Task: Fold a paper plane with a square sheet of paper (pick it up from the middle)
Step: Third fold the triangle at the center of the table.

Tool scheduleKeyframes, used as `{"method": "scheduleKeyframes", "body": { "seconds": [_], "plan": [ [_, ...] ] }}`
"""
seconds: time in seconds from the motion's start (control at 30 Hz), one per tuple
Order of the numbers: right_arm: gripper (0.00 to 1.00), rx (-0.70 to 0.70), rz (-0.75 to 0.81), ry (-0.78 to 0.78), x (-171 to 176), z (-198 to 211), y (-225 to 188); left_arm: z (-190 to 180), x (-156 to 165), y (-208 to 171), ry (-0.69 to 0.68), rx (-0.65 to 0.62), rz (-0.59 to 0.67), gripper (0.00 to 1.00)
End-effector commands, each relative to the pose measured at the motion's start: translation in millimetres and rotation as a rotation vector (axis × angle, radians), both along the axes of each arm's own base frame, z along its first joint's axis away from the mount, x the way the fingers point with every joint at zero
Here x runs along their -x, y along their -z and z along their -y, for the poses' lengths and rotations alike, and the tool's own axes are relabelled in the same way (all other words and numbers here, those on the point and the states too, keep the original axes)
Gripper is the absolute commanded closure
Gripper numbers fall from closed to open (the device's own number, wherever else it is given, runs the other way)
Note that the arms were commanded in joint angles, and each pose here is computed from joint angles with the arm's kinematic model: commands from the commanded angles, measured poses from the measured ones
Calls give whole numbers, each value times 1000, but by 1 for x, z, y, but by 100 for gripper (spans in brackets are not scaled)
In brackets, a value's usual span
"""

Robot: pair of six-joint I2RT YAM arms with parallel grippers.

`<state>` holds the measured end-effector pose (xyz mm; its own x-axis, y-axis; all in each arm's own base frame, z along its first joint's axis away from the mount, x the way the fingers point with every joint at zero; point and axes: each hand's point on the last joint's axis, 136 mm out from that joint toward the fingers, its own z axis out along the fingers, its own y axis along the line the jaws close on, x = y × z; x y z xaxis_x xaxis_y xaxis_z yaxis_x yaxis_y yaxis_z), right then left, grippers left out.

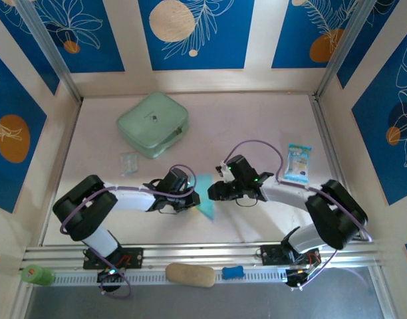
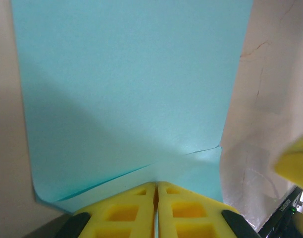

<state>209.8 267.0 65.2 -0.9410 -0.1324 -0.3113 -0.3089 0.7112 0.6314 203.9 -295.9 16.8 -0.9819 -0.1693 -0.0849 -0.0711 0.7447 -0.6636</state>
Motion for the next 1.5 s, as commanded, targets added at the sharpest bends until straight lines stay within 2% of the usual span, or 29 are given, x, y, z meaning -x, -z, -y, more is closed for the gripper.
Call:
{"method": "scheduleKeyframes", "body": {
  "seconds": [0.0, 0.2, 0.3, 0.67, 1.0, 1.3, 1.47],
  "plan": [
    [68, -72, -101, -50, 24, -6, -9, -17, 9, 19, -3, -96, -28, 90],
    [91, -65, -148, -117, 48, -23, 1, -16, 8, 19, -4, -97, -30, 91],
    [95, -41, -163, -145, 56, -30, 9, -15, 8, 19, -4, -92, -29, 91],
    [96, 24, -166, -166, 58, -42, 28, -15, 8, 20, -3, -90, -31, 91],
    [96, 102, -202, -156, 71, -21, 50, -16, 8, 21, -10, -92, -33, 91],
    [96, 106, -236, -107, 88, 1, 58, -17, 9, 24, -13, -97, -41, 91],
    [96, 83, -205, -105, 85, -1, 44, -18, 9, 24, -12, -100, -39, 91]
  ]
}}
